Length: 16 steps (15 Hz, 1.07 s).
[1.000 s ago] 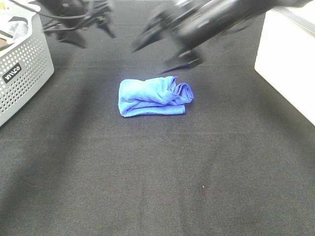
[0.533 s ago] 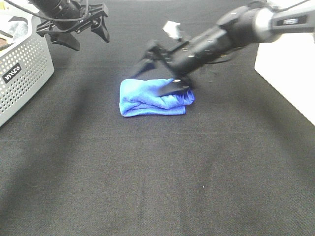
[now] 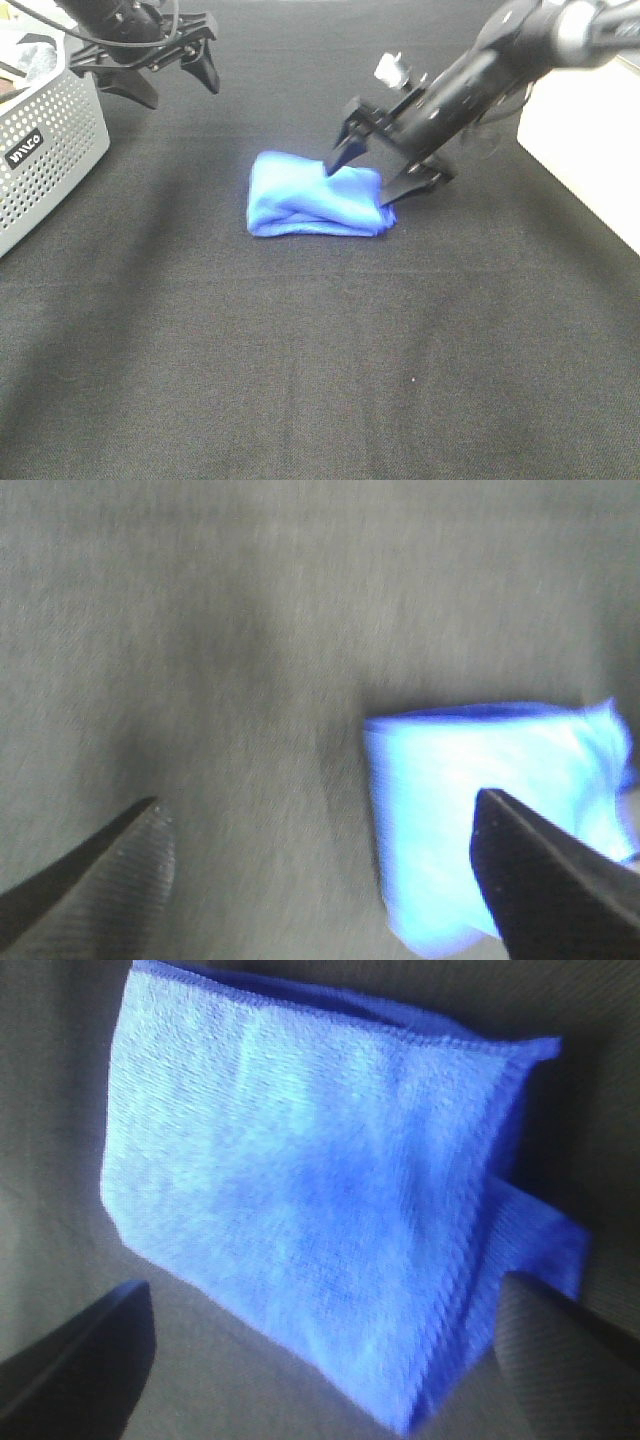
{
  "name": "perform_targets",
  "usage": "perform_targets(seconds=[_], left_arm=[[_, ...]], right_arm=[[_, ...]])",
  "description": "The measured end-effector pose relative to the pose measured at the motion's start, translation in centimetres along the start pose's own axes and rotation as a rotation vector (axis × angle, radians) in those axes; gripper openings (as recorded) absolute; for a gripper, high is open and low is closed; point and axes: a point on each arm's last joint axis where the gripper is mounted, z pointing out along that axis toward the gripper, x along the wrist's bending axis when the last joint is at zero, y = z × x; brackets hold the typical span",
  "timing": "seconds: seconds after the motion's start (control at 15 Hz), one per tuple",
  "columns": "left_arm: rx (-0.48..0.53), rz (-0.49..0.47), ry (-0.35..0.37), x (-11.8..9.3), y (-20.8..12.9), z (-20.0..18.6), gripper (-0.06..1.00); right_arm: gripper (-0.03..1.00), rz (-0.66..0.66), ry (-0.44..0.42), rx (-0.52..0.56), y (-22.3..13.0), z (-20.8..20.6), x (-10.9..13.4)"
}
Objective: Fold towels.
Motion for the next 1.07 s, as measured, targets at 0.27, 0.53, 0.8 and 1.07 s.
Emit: perform_targets(seconds=[0.27,0.53,0.8,1.07], left_arm=[[0.091,0.067,0.048,-0.3,-0.8,-3.1,0.77],[0.067,0.17,0.092,-1.2,-0.9,-8.9,0.77],[0.013,0.216,0.121,-1.6,-4.0,-15.6,0.77],[0.031,0.215,0.128,-0.8,-12.0,-21.6,0.77]], right_arm=[[0.86,-0.072,-0.059,-0.029,-0.1,-6.0,3.1],[0.86,-0.112,-0.127,-0.008,-1.8,-11.7,5.9],[0.86,-0.158,-0.195,-0.033,-5.4,-16.2,7.6],[0.86,-0.179,-0.292,-0.046,-11.9,-20.4,8.5]])
